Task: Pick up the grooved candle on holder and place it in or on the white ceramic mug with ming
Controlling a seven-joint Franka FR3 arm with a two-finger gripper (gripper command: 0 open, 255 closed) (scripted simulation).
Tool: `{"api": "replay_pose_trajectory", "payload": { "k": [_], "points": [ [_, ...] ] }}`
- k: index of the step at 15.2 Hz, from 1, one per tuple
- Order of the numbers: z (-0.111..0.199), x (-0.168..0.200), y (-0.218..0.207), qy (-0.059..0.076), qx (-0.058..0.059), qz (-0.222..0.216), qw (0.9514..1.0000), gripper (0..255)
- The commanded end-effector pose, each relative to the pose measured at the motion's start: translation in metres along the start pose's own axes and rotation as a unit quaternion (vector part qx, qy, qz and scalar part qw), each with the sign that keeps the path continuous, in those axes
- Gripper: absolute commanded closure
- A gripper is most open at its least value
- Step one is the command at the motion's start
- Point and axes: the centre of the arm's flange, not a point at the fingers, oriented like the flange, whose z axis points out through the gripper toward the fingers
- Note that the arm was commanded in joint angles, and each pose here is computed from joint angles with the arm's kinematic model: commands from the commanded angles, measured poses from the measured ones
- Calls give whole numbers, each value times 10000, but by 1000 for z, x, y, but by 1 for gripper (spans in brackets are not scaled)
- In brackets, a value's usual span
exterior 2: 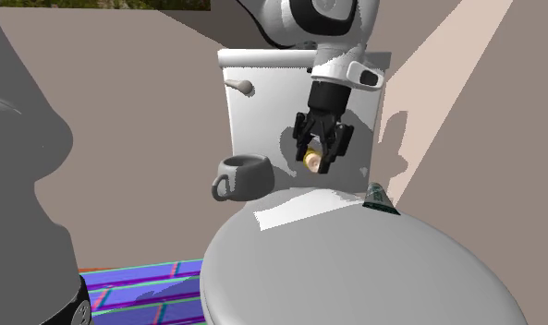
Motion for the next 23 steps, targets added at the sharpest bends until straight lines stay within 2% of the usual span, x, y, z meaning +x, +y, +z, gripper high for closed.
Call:
{"api": "replay_pose_trajectory", "payload": {
  "k": [1,14,23],
  "points": [
    [-10,-2,-1,-3,0,0,10000,255],
    [-77,-12,-11,-3,0,0,10000,255],
    [-54,-54,-120,-3,0,0,10000,255]
  ]
}}
